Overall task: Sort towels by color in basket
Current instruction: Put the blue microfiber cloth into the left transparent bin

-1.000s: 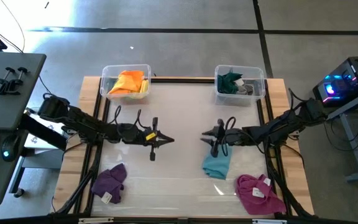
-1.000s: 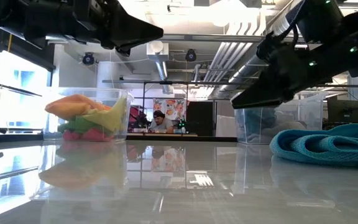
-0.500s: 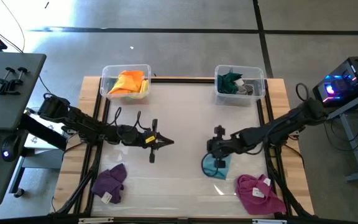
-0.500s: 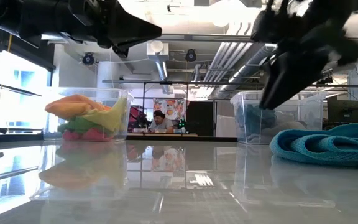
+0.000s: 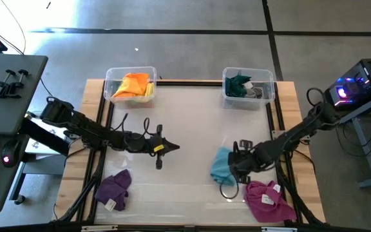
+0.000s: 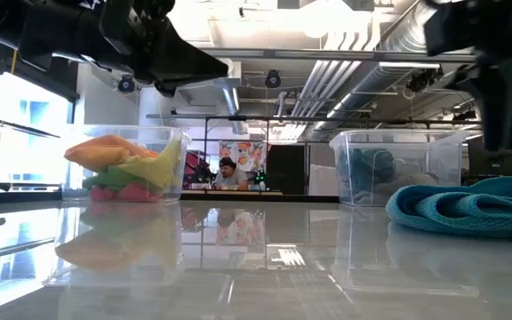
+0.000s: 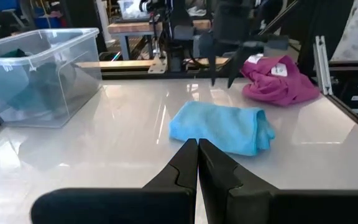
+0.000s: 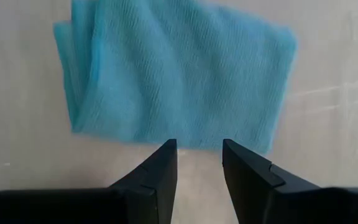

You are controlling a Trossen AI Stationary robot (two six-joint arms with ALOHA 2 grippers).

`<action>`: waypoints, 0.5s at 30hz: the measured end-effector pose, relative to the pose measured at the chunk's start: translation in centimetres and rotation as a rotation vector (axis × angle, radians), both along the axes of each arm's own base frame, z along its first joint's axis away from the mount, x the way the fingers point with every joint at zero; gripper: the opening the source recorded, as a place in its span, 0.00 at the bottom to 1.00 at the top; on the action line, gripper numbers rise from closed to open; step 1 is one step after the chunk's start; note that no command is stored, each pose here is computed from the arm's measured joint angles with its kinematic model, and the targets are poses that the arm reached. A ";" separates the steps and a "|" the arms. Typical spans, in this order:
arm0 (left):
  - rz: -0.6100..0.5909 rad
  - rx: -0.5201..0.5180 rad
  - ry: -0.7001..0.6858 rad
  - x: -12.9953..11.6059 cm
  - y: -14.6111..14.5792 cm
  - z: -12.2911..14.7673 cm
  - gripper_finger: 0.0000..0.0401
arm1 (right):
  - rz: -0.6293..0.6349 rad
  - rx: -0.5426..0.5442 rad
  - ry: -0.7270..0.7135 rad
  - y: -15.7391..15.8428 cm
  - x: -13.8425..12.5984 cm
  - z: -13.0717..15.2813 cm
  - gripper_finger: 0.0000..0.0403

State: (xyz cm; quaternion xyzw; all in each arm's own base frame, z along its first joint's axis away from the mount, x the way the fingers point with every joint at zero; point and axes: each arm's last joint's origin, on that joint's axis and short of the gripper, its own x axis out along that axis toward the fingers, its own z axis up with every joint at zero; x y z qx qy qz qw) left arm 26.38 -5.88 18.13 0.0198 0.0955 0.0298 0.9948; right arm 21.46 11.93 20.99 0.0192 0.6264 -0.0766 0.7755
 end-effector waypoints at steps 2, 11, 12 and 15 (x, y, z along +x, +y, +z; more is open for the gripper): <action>0.001 0.002 0.007 0.0 0.0 -0.2 0.00 | -0.029 -0.012 -0.022 0.6 -0.3 0.0 0.32; 0.001 0.012 0.045 0.3 -0.1 -1.2 0.00 | -0.059 -0.061 -0.063 0.9 -0.7 -0.4 0.52; 0.002 0.012 0.046 0.4 -0.1 -1.3 0.00 | -0.057 -0.067 -0.060 0.8 -0.8 -0.8 0.54; 0.003 0.015 0.054 0.4 -0.1 -1.5 0.00 | -0.043 -0.056 -0.074 0.7 -1.4 -2.8 0.59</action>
